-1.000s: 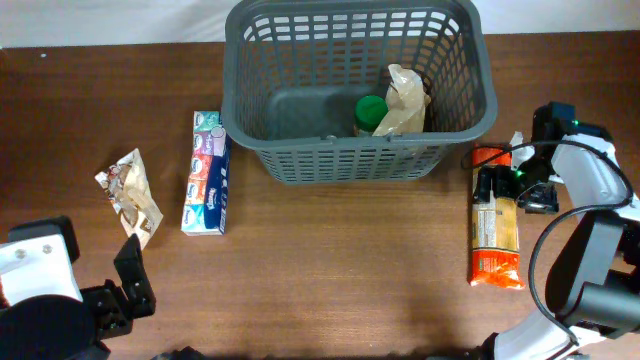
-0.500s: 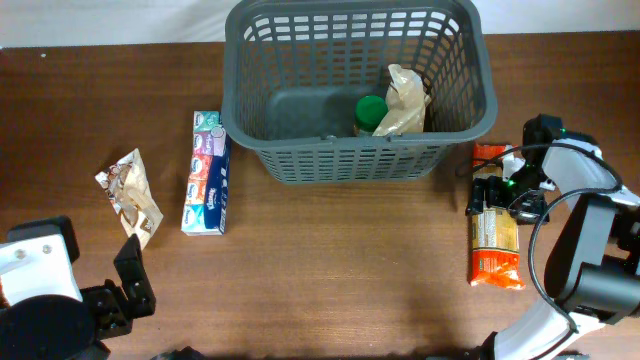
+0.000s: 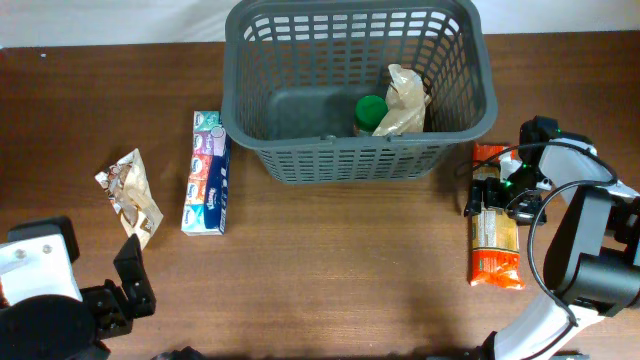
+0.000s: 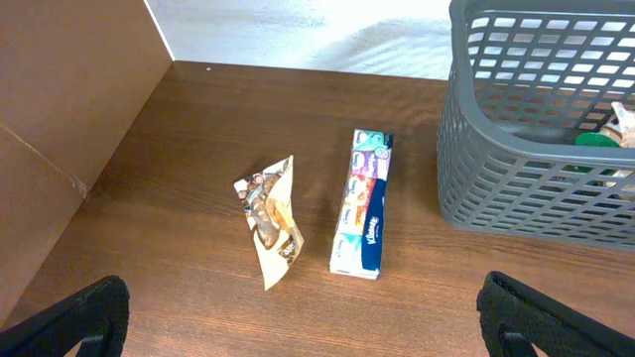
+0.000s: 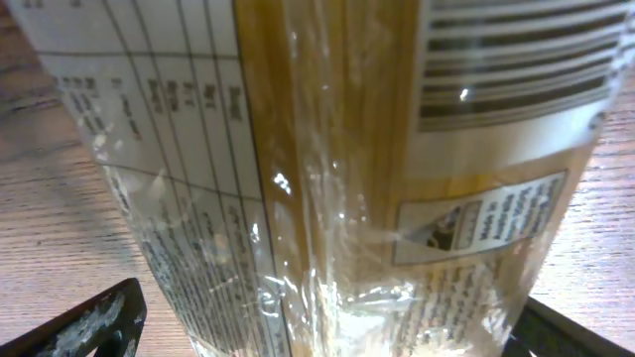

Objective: Pack container
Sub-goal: 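Lower the right gripper onto the orange pasta packet and grasp it, then lift the pasta packet with the right gripper and lower it into the basket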

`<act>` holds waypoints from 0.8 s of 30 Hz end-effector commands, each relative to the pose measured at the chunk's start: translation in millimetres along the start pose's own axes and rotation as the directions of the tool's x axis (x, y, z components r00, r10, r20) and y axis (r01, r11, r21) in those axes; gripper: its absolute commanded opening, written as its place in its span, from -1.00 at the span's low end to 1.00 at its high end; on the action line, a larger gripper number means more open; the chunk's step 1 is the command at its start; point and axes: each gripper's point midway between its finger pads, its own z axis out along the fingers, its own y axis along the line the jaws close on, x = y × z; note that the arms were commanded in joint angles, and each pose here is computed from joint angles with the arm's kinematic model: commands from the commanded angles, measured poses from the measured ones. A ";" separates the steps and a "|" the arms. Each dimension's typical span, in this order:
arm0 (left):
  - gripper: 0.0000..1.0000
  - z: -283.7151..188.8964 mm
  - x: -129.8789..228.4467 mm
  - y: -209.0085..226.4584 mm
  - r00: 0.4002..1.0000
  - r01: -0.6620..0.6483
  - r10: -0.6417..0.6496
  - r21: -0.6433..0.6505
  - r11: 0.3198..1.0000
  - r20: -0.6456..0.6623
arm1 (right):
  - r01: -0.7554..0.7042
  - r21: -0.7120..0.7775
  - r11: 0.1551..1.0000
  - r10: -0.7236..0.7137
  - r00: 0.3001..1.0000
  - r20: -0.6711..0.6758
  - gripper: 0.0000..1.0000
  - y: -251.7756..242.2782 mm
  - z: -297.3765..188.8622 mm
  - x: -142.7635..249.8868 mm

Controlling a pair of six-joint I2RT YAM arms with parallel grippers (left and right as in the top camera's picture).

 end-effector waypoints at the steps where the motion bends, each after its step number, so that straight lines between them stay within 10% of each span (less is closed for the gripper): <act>1: 0.99 0.7 0.7 -0.2 1.000 -0.012 0.012 -0.002 1.000 -0.005 | -0.013 0.003 1.000 0.013 0.999 -0.047 0.98 -3.1 16.0 4.7; 3: 0.99 0.7 0.7 -0.2 1.000 -0.012 0.012 -0.002 1.000 -0.005 | -0.013 0.002 1.000 0.013 0.999 -0.047 0.76 -3.1 16.8 4.2; 6: 0.99 0.7 0.7 -0.2 1.000 -0.012 0.012 -0.003 1.000 -0.004 | -0.015 0.002 1.000 0.016 0.999 -0.048 -0.23 -3.1 16.8 4.4; 12: 0.99 0.7 0.7 -0.2 1.000 -0.012 0.012 -0.003 1.000 -0.004 | -0.016 0.002 1.000 0.016 0.998 -0.055 -0.92 -3.0 16.6 6.1; 24: 0.99 0.7 0.7 -0.2 1.000 -0.012 0.012 -0.003 1.000 -0.004 | -0.121 0.063 0.991 0.115 0.989 0.090 -0.93 -11.2 -73.3 -45.9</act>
